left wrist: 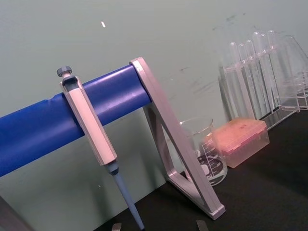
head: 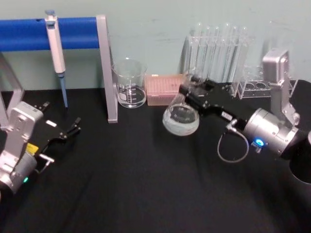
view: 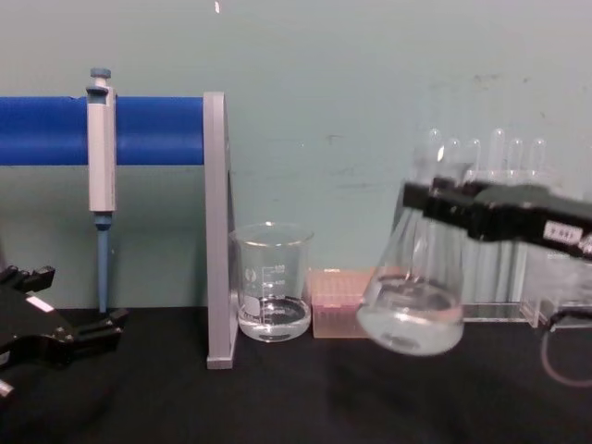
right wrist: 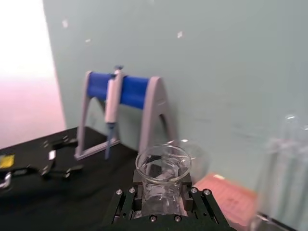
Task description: Grasp the erlenmeyer flask with one hand, shake it three times, then place it back.
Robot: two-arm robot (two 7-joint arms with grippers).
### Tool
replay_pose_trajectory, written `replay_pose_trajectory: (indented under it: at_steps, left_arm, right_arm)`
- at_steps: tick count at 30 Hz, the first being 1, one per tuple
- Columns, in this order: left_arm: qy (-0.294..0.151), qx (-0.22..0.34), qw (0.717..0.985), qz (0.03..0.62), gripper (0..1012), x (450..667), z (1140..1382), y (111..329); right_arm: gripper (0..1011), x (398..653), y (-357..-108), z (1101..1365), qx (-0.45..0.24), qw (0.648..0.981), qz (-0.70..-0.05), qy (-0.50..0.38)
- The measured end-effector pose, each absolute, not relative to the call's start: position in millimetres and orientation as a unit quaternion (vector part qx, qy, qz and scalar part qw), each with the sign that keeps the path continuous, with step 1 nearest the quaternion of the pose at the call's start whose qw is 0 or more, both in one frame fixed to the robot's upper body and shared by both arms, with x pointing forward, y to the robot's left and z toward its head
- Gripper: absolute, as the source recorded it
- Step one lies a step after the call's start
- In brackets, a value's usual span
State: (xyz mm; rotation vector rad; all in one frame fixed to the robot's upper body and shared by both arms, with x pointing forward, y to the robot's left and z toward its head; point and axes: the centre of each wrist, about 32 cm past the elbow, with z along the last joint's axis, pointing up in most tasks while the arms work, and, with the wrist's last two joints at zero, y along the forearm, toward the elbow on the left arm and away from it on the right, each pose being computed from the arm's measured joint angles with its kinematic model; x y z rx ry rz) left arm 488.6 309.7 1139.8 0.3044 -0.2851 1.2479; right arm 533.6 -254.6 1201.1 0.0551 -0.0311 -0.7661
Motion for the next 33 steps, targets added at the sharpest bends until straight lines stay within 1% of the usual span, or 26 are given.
replay_pose_trajectory:
  at_steps: [9,16,24,27,33]
  left_arm:
    - [-0.132,0.141,0.791,0.580,1001,488.6,1139.8,309.7]
    - [-0.132,0.141,0.791,0.580,1001,488.6,1139.8,309.7]
    - [-0.132,0.141,0.791,0.580,1001,488.6,1139.8,309.6]
    - [-0.132,0.142,0.791,0.580,1001,488.6,1139.8,309.7]
    - [-0.132,0.141,0.791,0.580,1001,488.6,1139.8,309.6]
  right_arm:
    - [450,517.9,-252.9,1223.0,0.036,0.893,-0.447,-0.034]
    - [450,515.7,-250.8,1225.4,0.034,0.884,-0.465,-0.037]
    - [450,519.2,-248.0,1226.3,0.030,0.890,-0.454,-0.042]
    - [450,522.6,-245.6,1226.8,0.025,0.899,-0.435,-0.045]
    - [450,530.0,-234.6,1229.4,0.016,0.924,-0.378,-0.054]
